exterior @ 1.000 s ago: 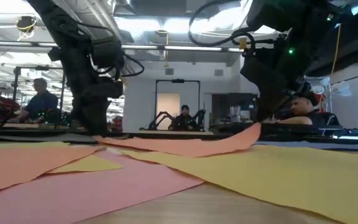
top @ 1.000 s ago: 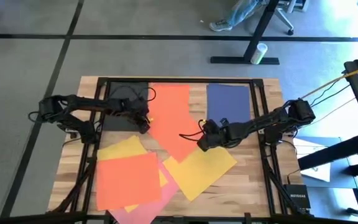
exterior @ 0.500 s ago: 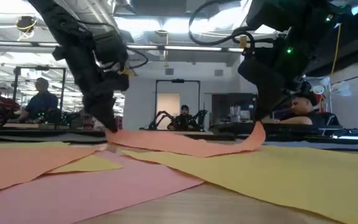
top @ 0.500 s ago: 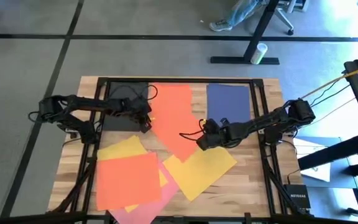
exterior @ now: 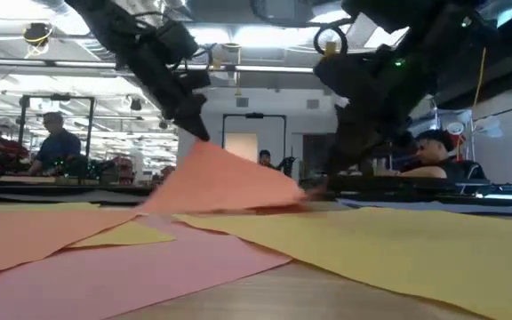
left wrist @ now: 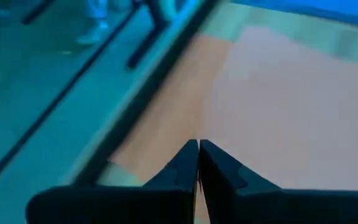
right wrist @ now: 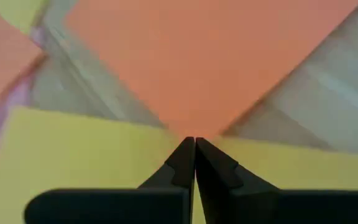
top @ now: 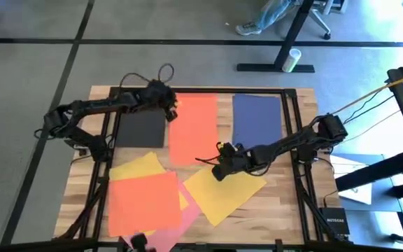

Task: Organize paper
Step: Stack the orange on top of the other orange paper

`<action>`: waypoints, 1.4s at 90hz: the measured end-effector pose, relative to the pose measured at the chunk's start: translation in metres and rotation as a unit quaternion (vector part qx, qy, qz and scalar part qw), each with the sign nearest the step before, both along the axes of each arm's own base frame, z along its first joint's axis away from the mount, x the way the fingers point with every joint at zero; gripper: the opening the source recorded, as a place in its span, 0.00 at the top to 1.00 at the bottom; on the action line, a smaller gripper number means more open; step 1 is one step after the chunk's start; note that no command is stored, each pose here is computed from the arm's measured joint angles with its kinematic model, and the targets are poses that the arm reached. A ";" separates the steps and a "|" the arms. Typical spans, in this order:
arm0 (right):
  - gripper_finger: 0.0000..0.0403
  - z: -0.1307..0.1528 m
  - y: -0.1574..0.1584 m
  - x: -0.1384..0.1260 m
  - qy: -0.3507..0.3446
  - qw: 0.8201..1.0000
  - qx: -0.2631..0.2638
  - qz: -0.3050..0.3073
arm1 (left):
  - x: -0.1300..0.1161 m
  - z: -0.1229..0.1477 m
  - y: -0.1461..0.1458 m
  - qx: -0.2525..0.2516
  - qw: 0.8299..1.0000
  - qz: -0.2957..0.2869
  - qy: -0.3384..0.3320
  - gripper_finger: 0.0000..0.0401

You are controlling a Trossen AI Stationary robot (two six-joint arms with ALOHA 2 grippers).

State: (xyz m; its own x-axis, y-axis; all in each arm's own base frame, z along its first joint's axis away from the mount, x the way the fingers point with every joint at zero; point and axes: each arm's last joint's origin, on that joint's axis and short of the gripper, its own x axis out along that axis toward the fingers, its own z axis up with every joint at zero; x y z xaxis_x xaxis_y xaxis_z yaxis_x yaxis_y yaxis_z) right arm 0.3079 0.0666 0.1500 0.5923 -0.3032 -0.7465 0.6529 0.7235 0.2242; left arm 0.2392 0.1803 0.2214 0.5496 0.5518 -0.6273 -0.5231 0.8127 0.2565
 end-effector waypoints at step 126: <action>1.00 -0.015 -0.052 0.008 0.044 0.998 -0.027 -0.045 | 0.033 -0.046 -0.064 -0.216 0.964 -0.145 0.062 1.00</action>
State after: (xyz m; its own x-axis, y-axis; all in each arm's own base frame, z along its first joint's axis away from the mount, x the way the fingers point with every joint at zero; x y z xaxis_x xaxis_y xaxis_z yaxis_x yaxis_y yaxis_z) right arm 0.3160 0.0145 0.1352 0.4933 -0.3940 -0.7755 0.7314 0.6705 0.1246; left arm 0.2720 0.1165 0.1755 0.5472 0.0594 -0.8349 -0.2451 0.9651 -0.0919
